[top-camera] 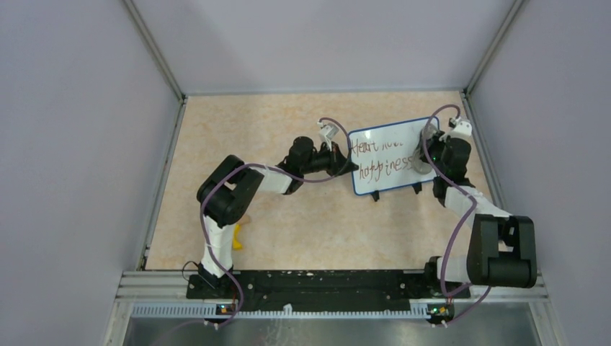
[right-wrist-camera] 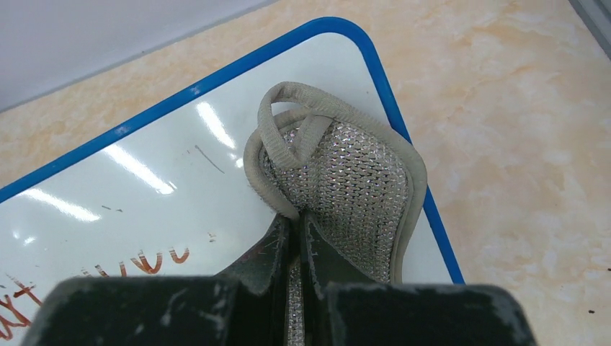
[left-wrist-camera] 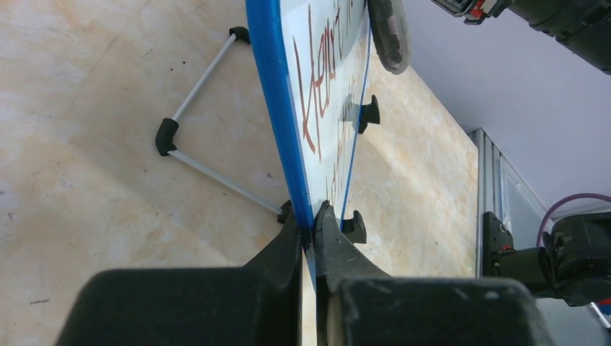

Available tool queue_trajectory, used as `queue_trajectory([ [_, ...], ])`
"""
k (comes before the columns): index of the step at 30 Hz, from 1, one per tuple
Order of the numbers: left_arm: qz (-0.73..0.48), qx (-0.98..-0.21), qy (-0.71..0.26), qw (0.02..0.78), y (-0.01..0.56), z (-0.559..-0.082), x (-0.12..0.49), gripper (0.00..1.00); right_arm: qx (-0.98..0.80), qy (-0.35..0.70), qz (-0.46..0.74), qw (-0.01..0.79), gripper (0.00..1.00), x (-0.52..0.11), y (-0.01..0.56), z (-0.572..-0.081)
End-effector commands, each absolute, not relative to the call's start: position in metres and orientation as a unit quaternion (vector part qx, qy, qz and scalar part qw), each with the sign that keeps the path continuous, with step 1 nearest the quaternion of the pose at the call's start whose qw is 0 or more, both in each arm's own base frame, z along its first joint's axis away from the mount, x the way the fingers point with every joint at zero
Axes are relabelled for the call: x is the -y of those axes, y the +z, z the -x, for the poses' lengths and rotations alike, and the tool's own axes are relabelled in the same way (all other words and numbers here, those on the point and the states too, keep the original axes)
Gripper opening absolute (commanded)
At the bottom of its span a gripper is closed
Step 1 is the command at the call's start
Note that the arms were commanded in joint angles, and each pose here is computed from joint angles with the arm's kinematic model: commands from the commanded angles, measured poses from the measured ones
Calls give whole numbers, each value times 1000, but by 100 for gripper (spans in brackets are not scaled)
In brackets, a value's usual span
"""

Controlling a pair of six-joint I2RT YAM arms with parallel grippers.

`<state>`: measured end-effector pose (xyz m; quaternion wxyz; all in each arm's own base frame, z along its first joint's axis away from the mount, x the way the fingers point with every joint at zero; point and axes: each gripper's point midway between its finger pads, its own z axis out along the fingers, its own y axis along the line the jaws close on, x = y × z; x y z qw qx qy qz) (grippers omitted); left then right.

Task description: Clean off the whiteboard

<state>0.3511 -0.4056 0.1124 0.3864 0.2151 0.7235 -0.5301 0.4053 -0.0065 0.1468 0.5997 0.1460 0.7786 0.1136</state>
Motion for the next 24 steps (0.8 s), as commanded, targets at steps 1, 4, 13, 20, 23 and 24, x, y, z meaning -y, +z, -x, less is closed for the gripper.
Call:
queue_trajectory([
  [1,-225,-759,-457,405,77,-362,384,0,-822,123,-73,551,0,-42,117,-404],
  [4,-222,-759,-458,406,77,-362,383,0,-824,151,-23,545,0,-83,115,-401],
  [13,-224,-759,-454,410,76,-362,382,0,-825,211,76,519,0,-161,111,-374],
  [20,-223,-761,-455,405,72,-362,383,0,-801,285,173,497,0,-220,123,-360],
  [23,-224,-762,-453,406,72,-361,382,0,-781,330,192,494,0,-236,135,-355],
  [24,-225,-762,-452,407,72,-361,381,0,-775,340,197,495,0,-240,139,-354],
])
